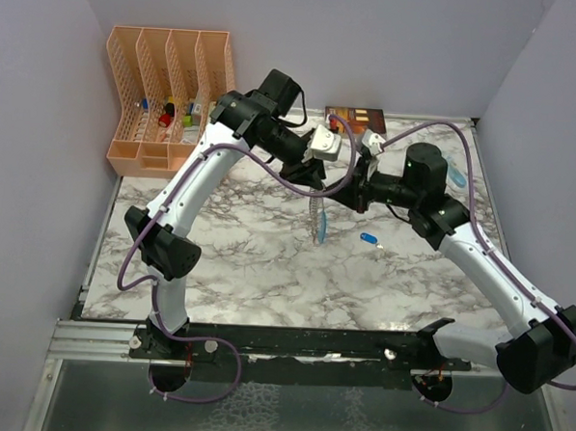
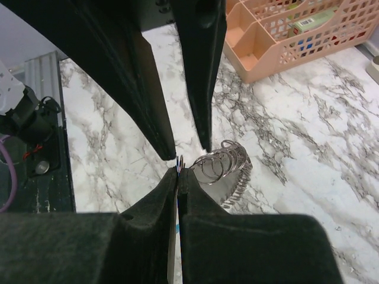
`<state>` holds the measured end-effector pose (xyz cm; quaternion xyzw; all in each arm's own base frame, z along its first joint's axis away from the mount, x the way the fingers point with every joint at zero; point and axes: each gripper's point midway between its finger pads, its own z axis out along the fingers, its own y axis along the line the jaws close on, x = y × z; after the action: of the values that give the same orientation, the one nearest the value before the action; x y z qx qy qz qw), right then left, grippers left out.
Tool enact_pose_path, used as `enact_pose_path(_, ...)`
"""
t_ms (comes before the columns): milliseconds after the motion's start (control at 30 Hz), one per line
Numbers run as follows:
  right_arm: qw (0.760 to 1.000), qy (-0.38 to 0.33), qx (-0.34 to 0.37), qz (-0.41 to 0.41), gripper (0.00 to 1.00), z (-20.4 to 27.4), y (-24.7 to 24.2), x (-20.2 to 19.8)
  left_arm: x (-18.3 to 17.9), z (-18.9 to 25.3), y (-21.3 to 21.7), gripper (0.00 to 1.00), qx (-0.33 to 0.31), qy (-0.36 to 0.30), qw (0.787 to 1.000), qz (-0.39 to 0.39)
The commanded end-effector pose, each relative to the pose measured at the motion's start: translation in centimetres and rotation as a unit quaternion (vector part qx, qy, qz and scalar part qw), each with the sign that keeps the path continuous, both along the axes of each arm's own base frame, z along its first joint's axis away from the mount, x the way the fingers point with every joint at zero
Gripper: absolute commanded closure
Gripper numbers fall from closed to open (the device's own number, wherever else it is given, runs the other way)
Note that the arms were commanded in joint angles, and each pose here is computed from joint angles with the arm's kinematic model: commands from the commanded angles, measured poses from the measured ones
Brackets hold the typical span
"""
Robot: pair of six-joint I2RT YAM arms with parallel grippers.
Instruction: Put the keys on the keyring
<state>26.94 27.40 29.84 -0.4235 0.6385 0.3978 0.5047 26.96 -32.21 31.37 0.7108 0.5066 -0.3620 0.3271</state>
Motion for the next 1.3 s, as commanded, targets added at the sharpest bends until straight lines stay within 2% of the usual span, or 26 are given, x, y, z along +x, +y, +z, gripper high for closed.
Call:
enact_pose_path(0, 0.998, -0.042, 0.022, -0.041, 0.99, 2.0, -1.0, 0.3, 1.0, 3.4, -0.2, 0.68, -0.054, -0.009, 0.998, 0.017)
enact_pose_path(233, 0.991, -0.087, 0.061, -0.081, 0.99, 4.4, -2.2, 0.2, 2.8, 5.2, 0.6, 0.65, -0.118, 0.052, 0.991, 0.041)
enact_pose_path(500, 0.986, -0.111, 0.087, -0.09, 0.99, 6.2, -2.4, 0.2, 1.3, 4.8, -0.4, 0.63, -0.154, 0.134, 0.979, 0.003)
enact_pose_path(933, 0.988, -0.102, 0.084, -0.077, 0.99, 5.7, -1.7, 0.6, 0.0, 4.7, -1.5, 0.65, -0.15, 0.144, 0.978, -0.017)
enact_pose_path(1100, 0.988, -0.106, 0.086, -0.078, 0.99, 6.0, -1.7, 0.6, -0.5, 4.2, -1.8, 0.73, -0.145, 0.149, 0.978, -0.024)
enact_pose_path(1267, 0.988, -0.107, 0.084, -0.079, 0.99, 6.1, -1.7, 0.7, -0.9, 3.9, -2.0, 0.77, -0.144, 0.156, 0.977, -0.03)
